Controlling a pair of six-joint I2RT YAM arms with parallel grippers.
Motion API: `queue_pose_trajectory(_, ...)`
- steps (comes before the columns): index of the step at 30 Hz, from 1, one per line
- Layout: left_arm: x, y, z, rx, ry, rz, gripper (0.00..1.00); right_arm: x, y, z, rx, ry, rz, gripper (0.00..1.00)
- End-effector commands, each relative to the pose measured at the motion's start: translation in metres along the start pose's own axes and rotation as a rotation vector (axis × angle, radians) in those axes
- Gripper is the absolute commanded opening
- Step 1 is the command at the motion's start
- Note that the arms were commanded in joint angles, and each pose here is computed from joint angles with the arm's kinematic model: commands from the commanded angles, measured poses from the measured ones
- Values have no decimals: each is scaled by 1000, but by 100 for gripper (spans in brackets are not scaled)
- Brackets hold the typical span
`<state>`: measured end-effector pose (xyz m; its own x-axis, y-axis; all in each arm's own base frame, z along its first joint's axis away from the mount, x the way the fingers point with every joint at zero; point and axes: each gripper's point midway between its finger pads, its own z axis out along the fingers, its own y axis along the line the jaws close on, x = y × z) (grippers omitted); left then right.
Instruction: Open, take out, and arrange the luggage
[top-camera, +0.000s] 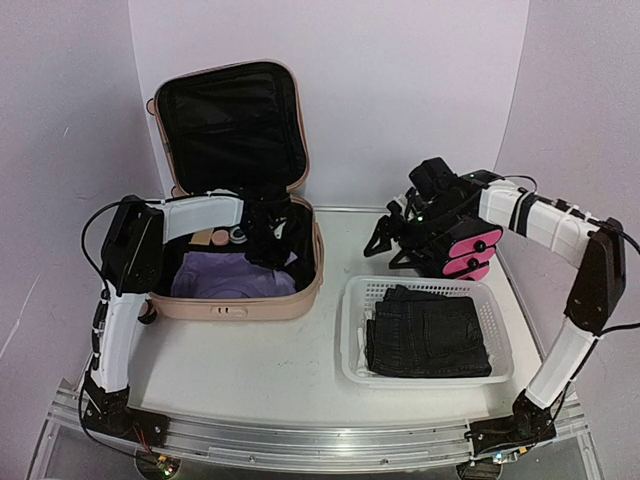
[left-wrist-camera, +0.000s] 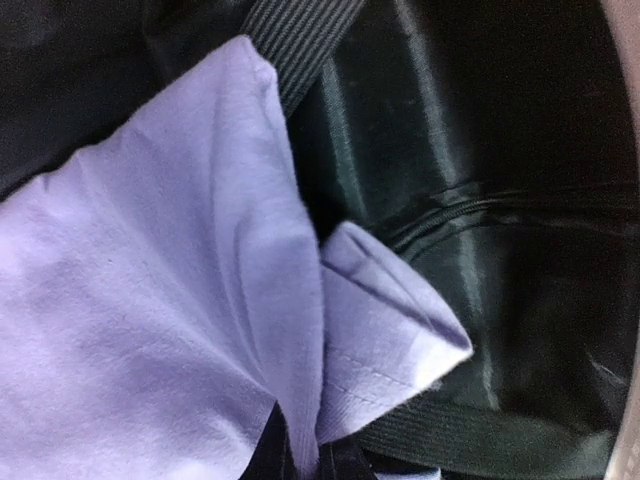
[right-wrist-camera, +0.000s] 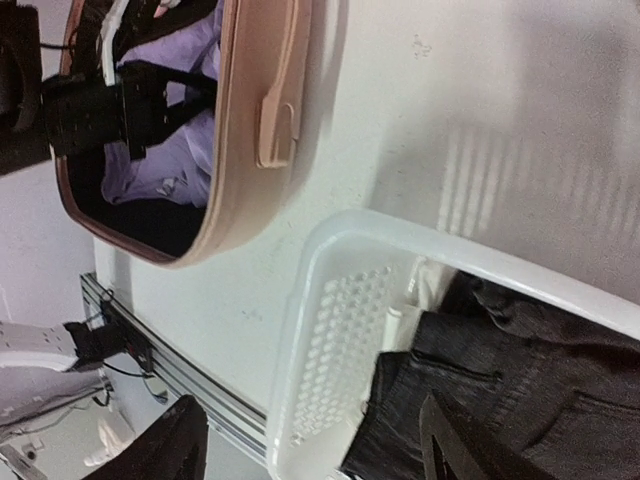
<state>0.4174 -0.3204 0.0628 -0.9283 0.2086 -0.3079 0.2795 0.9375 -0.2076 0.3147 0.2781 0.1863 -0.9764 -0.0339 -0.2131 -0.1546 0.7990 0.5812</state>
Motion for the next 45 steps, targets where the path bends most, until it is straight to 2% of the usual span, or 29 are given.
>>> queue_pose_trajectory(1, -17, -7, -49, 58, -101, 19, 0, -50, 52, 16, -170, -117, 98, 74)
queue_pose_trajectory(4, -16, -9, -60, 82, -127, 31, 0, -67, 74, 37, -222, -126, 153, 73)
queue_pose_trajectory(9, -15, -4, -73, 91, -147, 36, 0, -87, 107, 56, -247, -155, 131, 73)
queue_pose_trajectory(16, -17, 5, -97, 99, -203, 56, 0, -104, 138, 102, -319, -124, 199, 73)
queue_pose_trajectory(21, -19, 18, -109, 129, -220, 56, 0, -108, 142, 118, -325, -132, 209, 74)
queue_pose_trajectory(31, -14, 24, -112, 314, -203, 72, 1, -106, 140, 139, -336, -96, 195, 76)
queue_pose_trajectory(45, -11, 32, -91, 441, -167, 10, 16, -100, 146, 155, -350, -63, 177, 76)
